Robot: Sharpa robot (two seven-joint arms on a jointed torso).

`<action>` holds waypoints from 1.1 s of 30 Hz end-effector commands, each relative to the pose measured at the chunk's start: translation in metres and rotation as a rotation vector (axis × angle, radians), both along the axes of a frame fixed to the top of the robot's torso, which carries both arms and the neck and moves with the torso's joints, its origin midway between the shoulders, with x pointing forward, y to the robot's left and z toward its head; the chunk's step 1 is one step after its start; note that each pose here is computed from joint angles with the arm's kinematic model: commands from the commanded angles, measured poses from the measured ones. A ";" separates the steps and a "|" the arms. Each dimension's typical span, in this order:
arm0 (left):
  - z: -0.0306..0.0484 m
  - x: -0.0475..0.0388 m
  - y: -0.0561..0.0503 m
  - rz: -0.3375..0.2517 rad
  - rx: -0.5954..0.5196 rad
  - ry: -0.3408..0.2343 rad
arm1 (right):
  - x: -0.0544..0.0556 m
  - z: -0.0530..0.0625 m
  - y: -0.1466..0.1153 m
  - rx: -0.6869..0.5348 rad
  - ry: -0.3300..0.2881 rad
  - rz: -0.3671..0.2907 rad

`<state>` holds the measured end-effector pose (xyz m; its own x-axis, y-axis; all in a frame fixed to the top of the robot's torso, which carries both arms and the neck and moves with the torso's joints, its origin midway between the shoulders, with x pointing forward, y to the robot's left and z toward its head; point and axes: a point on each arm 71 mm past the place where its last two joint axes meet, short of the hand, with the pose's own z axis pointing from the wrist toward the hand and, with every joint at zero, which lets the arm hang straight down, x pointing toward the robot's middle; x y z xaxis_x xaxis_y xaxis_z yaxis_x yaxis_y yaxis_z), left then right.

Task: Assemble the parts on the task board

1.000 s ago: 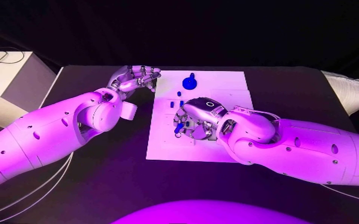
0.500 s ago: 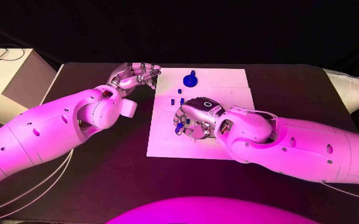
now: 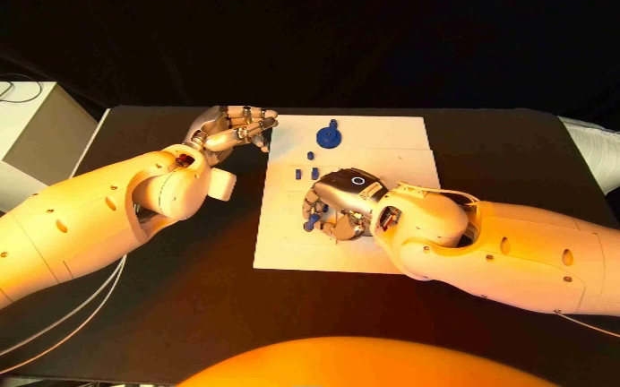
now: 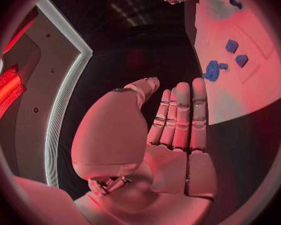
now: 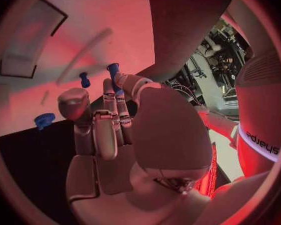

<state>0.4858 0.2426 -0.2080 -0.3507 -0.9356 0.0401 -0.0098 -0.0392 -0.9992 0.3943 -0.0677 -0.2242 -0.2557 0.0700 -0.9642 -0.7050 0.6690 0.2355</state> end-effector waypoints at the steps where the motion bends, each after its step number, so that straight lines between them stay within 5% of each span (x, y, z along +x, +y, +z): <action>1: 0.0011 -0.0006 -0.002 -0.014 -0.012 -0.003 | 0.000 -0.003 0.000 -0.039 -0.006 0.008; 33: 0.0006 -0.0003 -0.002 -0.014 -0.011 0.000 | -0.005 -0.005 0.005 0.022 -0.026 0.020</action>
<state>0.4858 0.2429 -0.2082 -0.3499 -0.9359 0.0402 -0.0114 -0.0387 -0.9992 0.3904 -0.0627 -0.2309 -0.2480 0.0633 -0.9667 -0.7163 0.6598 0.2270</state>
